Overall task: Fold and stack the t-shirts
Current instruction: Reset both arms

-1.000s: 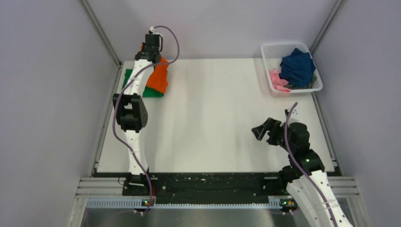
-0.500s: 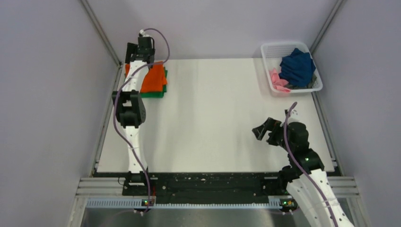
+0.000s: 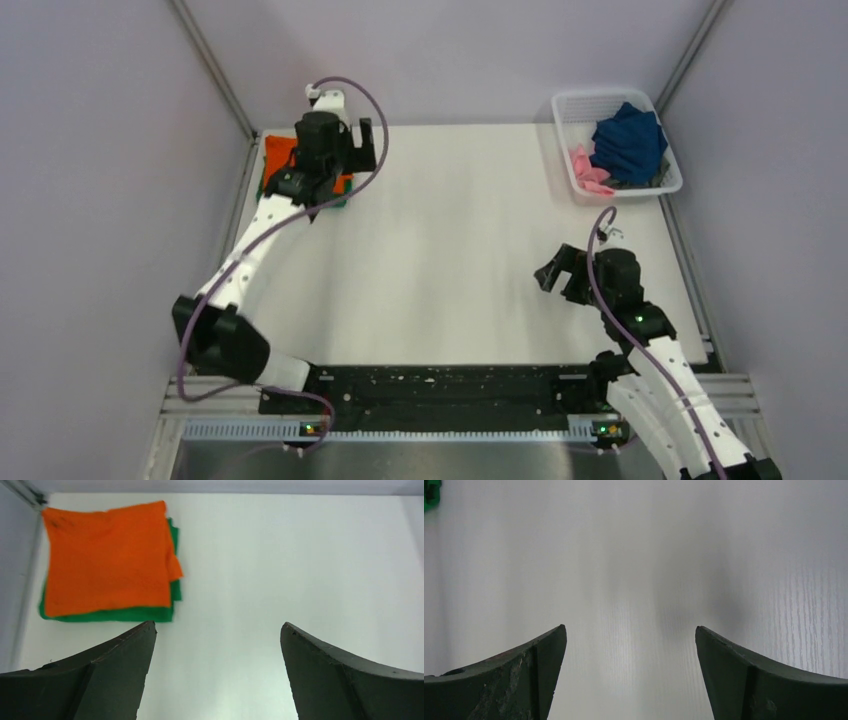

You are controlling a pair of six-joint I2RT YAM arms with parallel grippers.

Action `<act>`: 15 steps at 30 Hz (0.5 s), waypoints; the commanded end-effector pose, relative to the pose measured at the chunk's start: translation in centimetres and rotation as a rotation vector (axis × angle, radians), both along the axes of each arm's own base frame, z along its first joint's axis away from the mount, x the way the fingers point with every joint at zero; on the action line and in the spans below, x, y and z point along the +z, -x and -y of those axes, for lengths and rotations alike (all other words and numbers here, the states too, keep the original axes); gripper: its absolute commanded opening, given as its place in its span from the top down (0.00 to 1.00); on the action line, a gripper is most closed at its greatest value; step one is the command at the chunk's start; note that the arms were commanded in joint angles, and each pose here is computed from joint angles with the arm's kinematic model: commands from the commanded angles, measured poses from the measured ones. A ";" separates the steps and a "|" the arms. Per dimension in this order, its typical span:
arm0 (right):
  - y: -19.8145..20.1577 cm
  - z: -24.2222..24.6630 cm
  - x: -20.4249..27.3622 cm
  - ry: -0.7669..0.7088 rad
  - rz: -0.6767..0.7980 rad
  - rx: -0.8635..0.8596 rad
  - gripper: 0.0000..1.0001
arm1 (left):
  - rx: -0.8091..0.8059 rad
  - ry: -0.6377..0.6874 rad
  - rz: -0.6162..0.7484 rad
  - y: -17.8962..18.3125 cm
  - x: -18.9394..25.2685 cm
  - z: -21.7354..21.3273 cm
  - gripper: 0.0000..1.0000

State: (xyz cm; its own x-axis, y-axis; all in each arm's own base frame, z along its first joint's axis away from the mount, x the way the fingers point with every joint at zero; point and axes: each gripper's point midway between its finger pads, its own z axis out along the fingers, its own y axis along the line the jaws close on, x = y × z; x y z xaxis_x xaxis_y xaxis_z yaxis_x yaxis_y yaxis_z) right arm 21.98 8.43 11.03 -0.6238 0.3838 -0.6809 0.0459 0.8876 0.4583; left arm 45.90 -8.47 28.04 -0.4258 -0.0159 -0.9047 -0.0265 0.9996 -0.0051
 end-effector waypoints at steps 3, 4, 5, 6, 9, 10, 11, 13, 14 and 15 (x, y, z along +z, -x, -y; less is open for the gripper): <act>-1.7 0.1 2.2 0.030 0.095 0.008 0.01 | -0.126 0.318 0.018 11.6 -1.9 5.1 0.01; -1.7 0.1 2.1 0.028 0.097 0.004 0.01 | -0.140 0.347 0.031 13.1 -1.8 5.1 0.01; -1.8 0.2 1.9 0.027 0.101 -0.002 0.01 | -0.142 0.362 0.019 14.4 -3.1 4.9 0.01; -1.8 0.3 1.5 0.030 0.100 -0.012 0.01 | -0.125 0.367 -0.014 15.8 -5.6 4.3 0.01; -1.8 0.4 1.0 0.025 0.096 -0.021 0.01 | -0.098 0.411 -0.043 18.4 -9.3 3.5 0.01; -1.8 0.4 0.8 0.021 0.093 -0.026 0.01 | -0.112 0.443 -0.040 18.8 -9.7 3.8 0.01; -1.8 0.4 0.5 0.016 0.090 -0.031 0.01 | -0.141 0.476 -0.027 19.2 -9.6 4.3 0.01; -1.7 0.2 0.2 0.005 0.092 -0.025 0.01 | -0.175 0.518 -0.019 19.6 -9.8 5.1 0.01; -1.7 0.1 -0.1 0.002 0.091 -0.027 0.01 | -0.176 0.529 -0.016 19.6 -10.1 5.2 0.01; -1.7 0.1 -0.3 -0.001 0.090 -0.028 0.01 | -0.176 0.530 -0.017 19.5 -10.6 5.3 0.01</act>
